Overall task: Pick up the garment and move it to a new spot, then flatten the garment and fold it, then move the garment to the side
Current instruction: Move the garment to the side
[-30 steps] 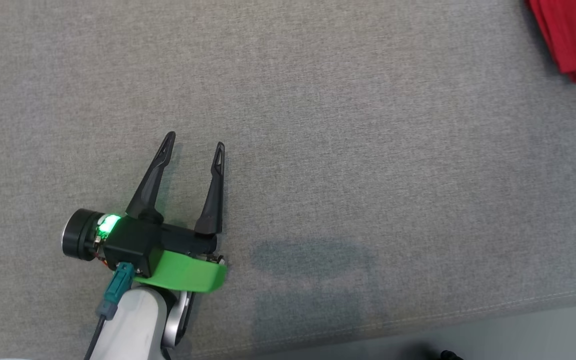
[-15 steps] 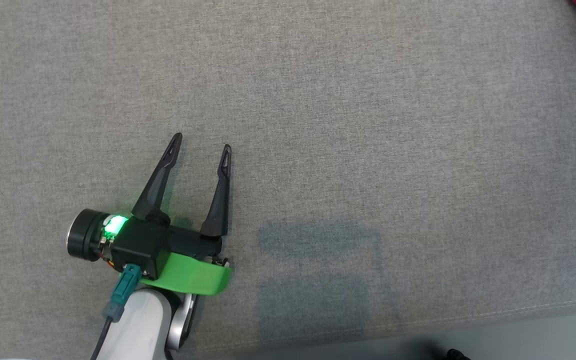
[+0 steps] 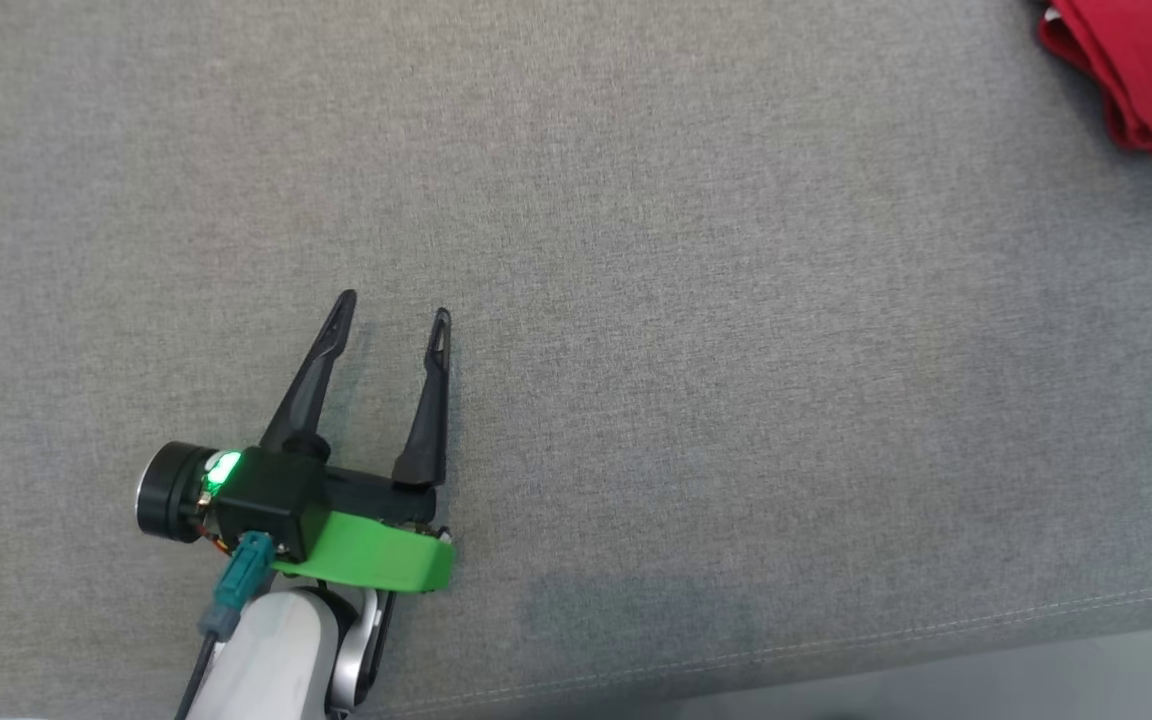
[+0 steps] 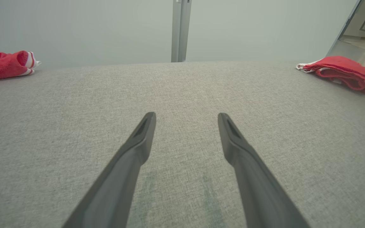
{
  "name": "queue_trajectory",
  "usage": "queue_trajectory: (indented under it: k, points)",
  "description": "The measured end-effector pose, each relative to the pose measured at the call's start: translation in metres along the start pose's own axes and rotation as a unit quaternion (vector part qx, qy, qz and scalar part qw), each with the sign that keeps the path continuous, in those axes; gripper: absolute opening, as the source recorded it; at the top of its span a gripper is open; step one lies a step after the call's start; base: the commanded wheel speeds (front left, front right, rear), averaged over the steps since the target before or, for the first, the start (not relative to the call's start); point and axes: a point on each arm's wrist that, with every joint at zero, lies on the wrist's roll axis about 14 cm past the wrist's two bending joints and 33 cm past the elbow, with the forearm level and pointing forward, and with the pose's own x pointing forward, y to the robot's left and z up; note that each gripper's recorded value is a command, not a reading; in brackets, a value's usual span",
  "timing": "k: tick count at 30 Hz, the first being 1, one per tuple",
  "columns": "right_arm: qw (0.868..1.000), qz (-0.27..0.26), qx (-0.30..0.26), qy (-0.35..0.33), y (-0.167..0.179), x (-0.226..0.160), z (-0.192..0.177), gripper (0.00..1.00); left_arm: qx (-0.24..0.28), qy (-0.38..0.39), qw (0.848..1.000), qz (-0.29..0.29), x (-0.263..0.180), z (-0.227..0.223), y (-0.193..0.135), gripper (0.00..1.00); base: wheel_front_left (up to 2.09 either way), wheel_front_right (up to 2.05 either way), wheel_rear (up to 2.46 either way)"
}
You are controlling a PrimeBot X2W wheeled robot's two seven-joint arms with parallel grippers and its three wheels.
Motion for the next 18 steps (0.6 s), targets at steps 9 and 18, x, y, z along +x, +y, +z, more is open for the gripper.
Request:
queue_trajectory:
  k: [9,18]
  points:
    - [0.99,0.055,0.046,-0.121,0.047,-0.039,0.065,1.0,0.017,-0.045,0.998,0.046,-0.014,0.04,0.02,1.0,0.0,0.0,0.0]
    - [0.969,0.12,0.107,-0.187,0.108,-0.106,0.084,1.0,0.011,-0.059,0.993,0.103,-0.047,0.06,0.04,1.0,0.0,0.0,0.0]
